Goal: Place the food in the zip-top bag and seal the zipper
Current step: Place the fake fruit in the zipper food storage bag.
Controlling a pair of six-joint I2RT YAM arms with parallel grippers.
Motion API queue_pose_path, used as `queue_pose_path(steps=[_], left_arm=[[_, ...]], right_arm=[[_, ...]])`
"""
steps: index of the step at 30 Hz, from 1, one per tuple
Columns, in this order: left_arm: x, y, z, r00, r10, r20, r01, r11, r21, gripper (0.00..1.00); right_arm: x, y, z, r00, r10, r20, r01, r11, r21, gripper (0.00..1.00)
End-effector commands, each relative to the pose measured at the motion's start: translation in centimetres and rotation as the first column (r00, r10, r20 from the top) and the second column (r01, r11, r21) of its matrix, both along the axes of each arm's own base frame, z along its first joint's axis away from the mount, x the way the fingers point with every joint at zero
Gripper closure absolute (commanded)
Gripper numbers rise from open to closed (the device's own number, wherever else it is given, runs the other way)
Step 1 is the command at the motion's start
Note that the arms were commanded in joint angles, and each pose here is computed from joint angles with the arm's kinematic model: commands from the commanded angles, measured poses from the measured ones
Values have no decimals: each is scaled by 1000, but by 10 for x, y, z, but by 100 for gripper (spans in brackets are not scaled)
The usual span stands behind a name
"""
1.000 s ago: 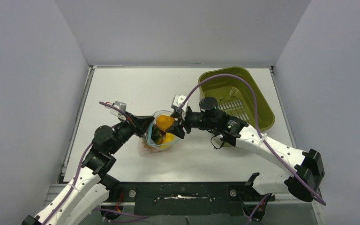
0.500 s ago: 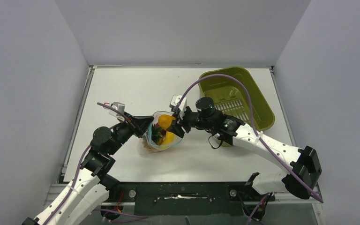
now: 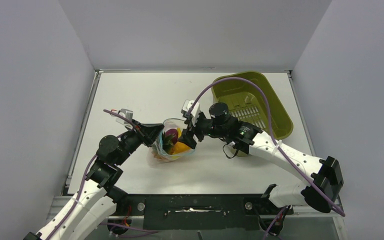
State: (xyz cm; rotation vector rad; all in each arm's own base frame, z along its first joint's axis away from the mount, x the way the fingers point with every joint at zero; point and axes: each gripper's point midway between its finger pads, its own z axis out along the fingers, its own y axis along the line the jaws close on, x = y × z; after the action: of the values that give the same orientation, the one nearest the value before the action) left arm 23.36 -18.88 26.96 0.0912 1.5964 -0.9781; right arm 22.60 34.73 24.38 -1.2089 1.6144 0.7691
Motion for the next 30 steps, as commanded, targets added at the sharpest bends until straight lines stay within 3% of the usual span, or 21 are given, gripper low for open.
queue_pose_path(steps=[1,7,13,18,23,30], left_arm=[[-5,-1,34,996,-13,88,17,998,-53,100],[-5,0,30,996,-12,83,16,999,-43,100],[-6,1,26,996,-9,84,12,1000,-29,100],[-7,1,23,996,-12,83,14,1000,-25,100],[-9,2,24,996,-14,86,16,1000,-20,100],[-12,4,21,996,-14,82,16,1000,-24,100]], right_arm=[[-5,1,41,999,-4,38,0,996,86,27],[-4,-14,68,995,-95,6,94,988,125,28],[16,-58,62,939,-337,-64,341,937,68,31],[35,-105,42,844,-518,-136,521,853,-14,36],[52,-151,25,718,-687,-111,679,726,-103,39],[64,-183,-4,600,-794,-93,764,604,-226,39]])
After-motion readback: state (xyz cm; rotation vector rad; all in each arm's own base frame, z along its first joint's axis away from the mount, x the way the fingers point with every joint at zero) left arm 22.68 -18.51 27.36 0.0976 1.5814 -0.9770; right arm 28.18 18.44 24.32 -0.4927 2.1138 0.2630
